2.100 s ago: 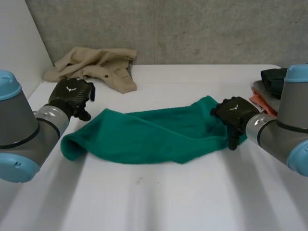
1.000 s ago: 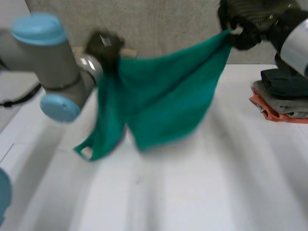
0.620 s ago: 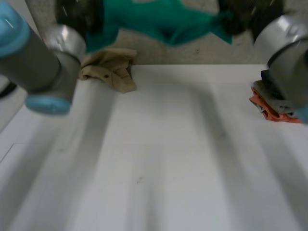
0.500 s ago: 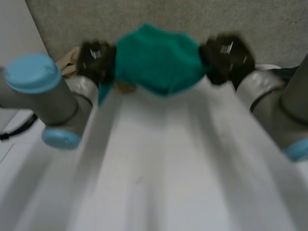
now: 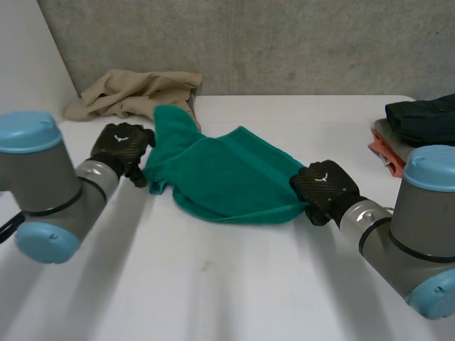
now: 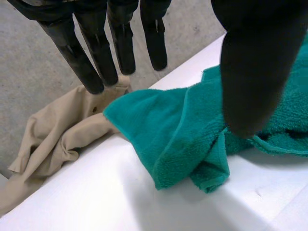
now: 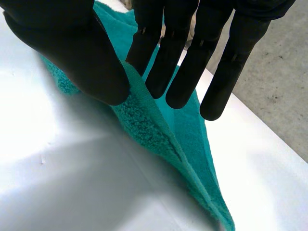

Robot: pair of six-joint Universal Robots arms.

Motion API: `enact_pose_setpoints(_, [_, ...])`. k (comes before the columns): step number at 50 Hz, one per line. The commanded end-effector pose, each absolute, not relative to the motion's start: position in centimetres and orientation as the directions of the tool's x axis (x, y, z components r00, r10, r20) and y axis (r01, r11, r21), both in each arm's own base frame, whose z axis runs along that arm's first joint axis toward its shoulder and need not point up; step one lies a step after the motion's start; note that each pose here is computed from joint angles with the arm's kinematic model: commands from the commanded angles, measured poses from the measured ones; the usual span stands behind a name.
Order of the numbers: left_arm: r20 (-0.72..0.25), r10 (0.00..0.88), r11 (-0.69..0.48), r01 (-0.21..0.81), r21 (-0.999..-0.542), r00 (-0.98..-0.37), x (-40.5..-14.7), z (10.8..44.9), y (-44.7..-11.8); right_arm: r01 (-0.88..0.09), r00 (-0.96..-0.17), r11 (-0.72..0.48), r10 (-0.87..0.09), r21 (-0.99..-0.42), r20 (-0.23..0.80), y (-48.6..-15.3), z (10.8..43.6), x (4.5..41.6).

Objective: Fold the laundry.

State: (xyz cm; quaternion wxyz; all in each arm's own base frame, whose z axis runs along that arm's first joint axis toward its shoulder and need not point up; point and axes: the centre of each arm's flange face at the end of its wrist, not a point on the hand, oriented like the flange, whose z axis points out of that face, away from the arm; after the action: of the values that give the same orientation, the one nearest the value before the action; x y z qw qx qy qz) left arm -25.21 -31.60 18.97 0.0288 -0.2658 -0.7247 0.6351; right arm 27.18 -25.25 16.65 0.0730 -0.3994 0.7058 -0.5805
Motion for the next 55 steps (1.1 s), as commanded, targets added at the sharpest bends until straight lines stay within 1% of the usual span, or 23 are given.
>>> enact_pose_setpoints(1, [-0.255, 0.487, 0.087, 0.337, -0.938, -0.836, -23.8, 17.4, -32.1, -0.427, -0.698, 0.010, -0.639, -0.904, 0.323, -25.1, 18.6, 27.3])
enact_pose_setpoints(3, [-0.238, 0.515, 0.099, 0.333, -0.938, -0.824, -23.8, 17.0, -32.2, -0.398, -0.709, -0.005, -0.634, -0.918, 0.310, -25.0, 20.0, 27.5])
enact_pose_setpoints(4, [-0.220, 0.550, 0.108, 0.330, -0.938, -0.806, -23.9, 16.7, -32.1, -0.365, -0.716, -0.022, -0.633, -0.931, 0.295, -24.7, 21.6, 27.8])
enact_pose_setpoints(5, [-0.211, 0.566, 0.112, 0.328, -0.938, -0.797, -24.0, 16.6, -32.0, -0.347, -0.718, -0.033, -0.633, -0.937, 0.288, -24.5, 22.5, 28.0])
enact_pose_setpoints(6, [-0.196, 0.597, 0.119, 0.328, -0.937, -0.778, -24.3, 16.4, -31.8, -0.307, -0.725, -0.054, -0.634, -0.950, 0.271, -24.1, 24.4, 28.4])
enact_pose_setpoints(8, [-0.187, 0.616, 0.121, 0.326, -0.938, -0.766, -24.5, 16.4, -31.7, -0.272, -0.731, -0.083, -0.630, -0.959, 0.262, -23.9, 26.3, 28.6])
enact_pose_setpoints(9, [-0.180, 0.619, 0.125, 0.322, -0.938, -0.765, -24.5, 16.3, -31.8, -0.237, -0.738, -0.103, -0.628, -0.966, 0.248, -23.6, 28.1, 28.9])
enact_pose_setpoints(13, [-0.172, 0.598, 0.139, 0.312, -0.940, -0.783, -24.5, 16.2, -32.2, -0.179, -0.756, -0.115, -0.619, -0.977, 0.212, -23.1, 31.3, 29.0])
enact_pose_setpoints(17, [-0.164, 0.580, 0.153, 0.305, -0.940, -0.798, -24.8, 15.8, -32.7, -0.144, -0.755, -0.106, -0.631, -0.984, 0.178, -22.2, 33.2, 29.5])
enact_pose_setpoints(22, [-0.145, 0.579, 0.174, 0.296, -0.939, -0.803, -25.7, 15.1, -32.8, -0.130, -0.737, -0.132, -0.650, -0.983, 0.185, -20.8, 34.7, 30.4])
enact_pose_setpoints(25, [-0.126, 0.594, 0.195, 0.294, -0.936, -0.794, -26.5, 14.7, -32.3, -0.132, -0.743, -0.159, -0.638, -0.978, 0.204, -20.5, 35.5, 30.7])
enact_pose_setpoints(29, [-0.113, 0.607, 0.222, 0.304, -0.926, -0.787, -27.0, 14.7, -31.3, -0.152, -0.761, -0.189, -0.605, -0.970, 0.236, -20.7, 36.2, 30.9])
enact_pose_setpoints(32, [-0.112, 0.601, 0.233, 0.307, -0.923, -0.792, -26.8, 15.0, -30.9, -0.171, -0.771, -0.197, -0.583, -0.965, 0.256, -20.9, 36.2, 31.0])
enact_pose_setpoints(33, [-0.112, 0.584, 0.240, 0.303, -0.922, -0.804, -26.3, 15.3, -30.8, -0.183, -0.774, -0.198, -0.575, -0.963, 0.265, -20.9, 36.2, 31.0])
enact_pose_setpoints(39, [-0.089, 0.542, 0.269, 0.273, -0.924, -0.835, -24.9, 16.2, -30.1, -0.190, -0.760, -0.217, -0.585, -0.957, 0.284, -19.7, 36.8, 31.7])
enact_pose_setpoints(46, [-0.032, 0.528, 0.317, 0.231, -0.920, -0.849, -25.4, 15.6, -29.5, -0.164, -0.756, -0.244, -0.592, -0.956, 0.280, -18.4, 38.2, 32.2])
enact_pose_setpoints(49, [-0.015, 0.511, 0.352, 0.225, -0.909, -0.860, -25.6, 15.2, -29.4, -0.157, -0.763, -0.256, -0.582, -0.954, 0.282, -18.1, 38.9, 32.4])
enact_pose_setpoints(51, [-0.006, 0.500, 0.391, 0.232, -0.891, -0.866, -25.5, 14.8, -28.9, -0.155, -0.771, -0.260, -0.571, -0.953, 0.281, -18.1, 39.4, 32.4])
enact_pose_setpoints(55, [-0.007, 0.494, 0.410, 0.240, -0.880, -0.869, -25.5, 14.4, -28.7, -0.156, -0.771, -0.256, -0.572, -0.954, 0.279, -18.0, 39.8, 32.5])
